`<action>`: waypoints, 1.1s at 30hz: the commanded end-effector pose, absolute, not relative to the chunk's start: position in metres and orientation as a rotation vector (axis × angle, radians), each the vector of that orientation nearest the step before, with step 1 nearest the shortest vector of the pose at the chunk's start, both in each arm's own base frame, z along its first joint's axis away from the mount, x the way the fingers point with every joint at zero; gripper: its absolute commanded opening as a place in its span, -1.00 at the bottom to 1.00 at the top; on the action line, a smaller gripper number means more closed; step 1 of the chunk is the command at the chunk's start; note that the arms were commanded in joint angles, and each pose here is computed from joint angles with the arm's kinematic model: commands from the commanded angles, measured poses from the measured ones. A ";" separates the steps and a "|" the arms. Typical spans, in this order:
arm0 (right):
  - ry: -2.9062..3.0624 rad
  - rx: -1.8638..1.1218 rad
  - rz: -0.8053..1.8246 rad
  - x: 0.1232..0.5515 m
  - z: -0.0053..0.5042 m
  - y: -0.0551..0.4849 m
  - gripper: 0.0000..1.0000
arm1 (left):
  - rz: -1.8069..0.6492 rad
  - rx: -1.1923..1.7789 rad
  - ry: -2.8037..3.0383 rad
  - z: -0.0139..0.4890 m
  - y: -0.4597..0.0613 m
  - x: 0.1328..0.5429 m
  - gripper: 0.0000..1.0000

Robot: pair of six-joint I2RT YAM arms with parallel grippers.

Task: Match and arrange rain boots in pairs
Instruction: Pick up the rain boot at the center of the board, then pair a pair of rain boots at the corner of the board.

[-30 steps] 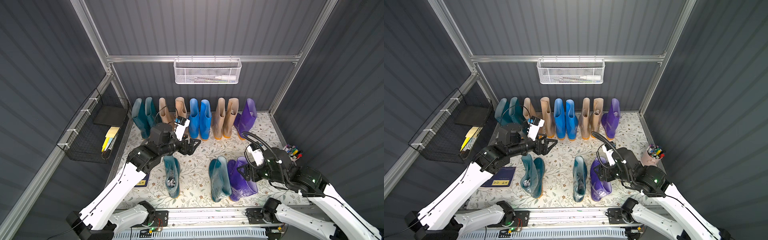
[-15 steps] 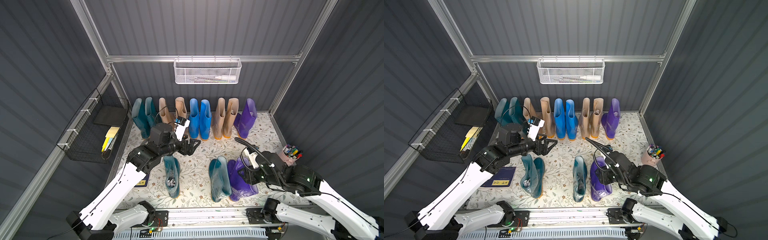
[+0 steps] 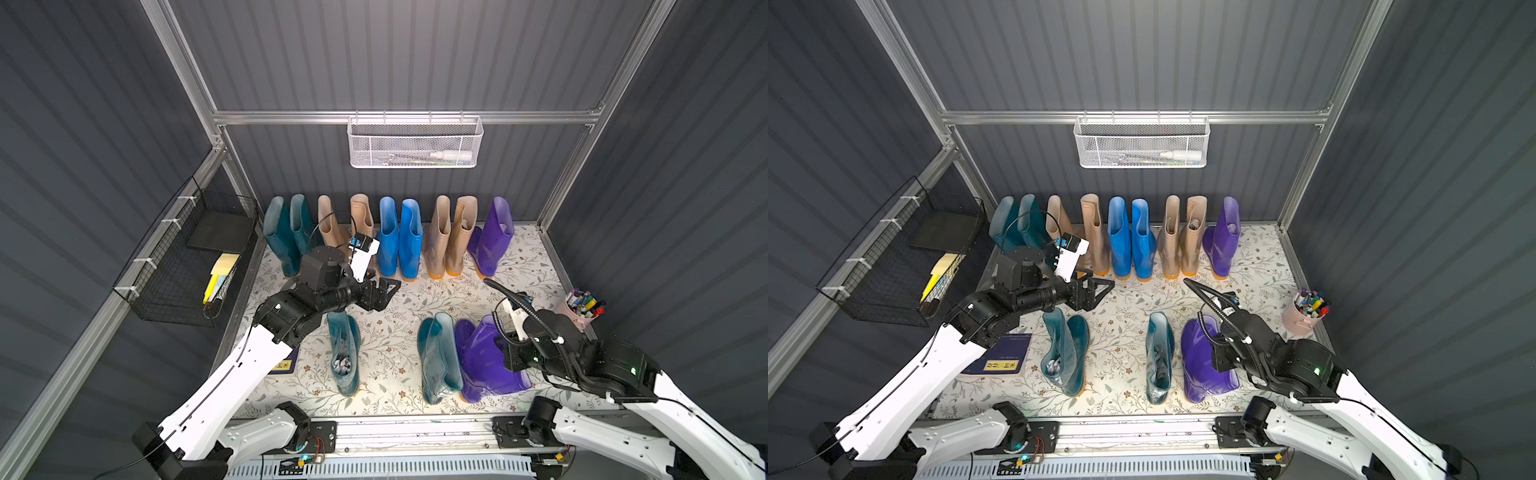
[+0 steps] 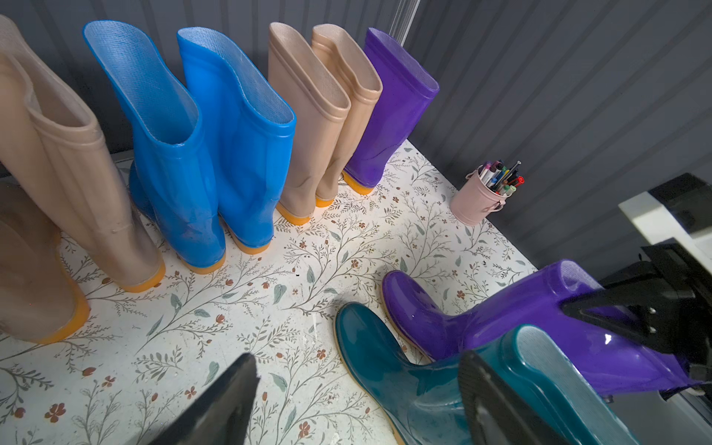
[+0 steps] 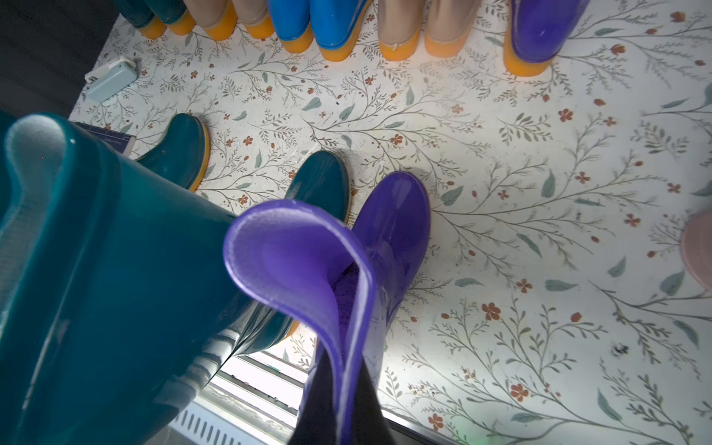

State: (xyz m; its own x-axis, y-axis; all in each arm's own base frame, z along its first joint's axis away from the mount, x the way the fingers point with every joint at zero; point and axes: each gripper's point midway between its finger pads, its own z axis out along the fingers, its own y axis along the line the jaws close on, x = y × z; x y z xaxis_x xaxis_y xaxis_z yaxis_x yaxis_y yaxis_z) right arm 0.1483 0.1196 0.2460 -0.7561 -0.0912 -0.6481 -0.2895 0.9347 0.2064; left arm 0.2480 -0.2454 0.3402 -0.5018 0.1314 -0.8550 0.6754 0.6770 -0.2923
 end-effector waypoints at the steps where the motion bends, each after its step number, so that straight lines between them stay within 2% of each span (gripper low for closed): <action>1: 2.299 -0.192 0.308 0.163 0.271 0.103 -1.00 | -0.772 0.632 2.002 0.345 -0.243 0.245 0.67; 13: 2.130 -0.072 0.016 0.169 0.307 0.037 -1.00 | -0.771 0.645 2.004 0.345 -0.245 0.245 0.67; 20: 2.113 -0.063 -0.127 0.177 0.300 0.024 -1.00 | -0.802 0.666 1.997 0.347 -0.255 0.250 0.67; 25: 2.143 -0.046 -0.145 0.189 0.289 0.027 -1.00 | -0.819 0.674 2.000 0.347 -0.261 0.254 0.67; 33: 2.243 0.063 -0.027 0.225 0.265 0.024 -1.00 | -0.809 0.669 2.010 0.345 -0.259 0.253 0.66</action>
State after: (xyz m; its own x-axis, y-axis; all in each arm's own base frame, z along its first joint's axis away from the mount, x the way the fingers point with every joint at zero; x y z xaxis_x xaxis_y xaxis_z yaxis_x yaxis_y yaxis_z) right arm 0.1998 0.0084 0.2509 -0.6814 0.0232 -0.7315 0.1198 0.9896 -0.0802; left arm 0.2572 -0.2575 0.3286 -0.5330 0.1583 -0.8312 0.6774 0.6685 -0.3071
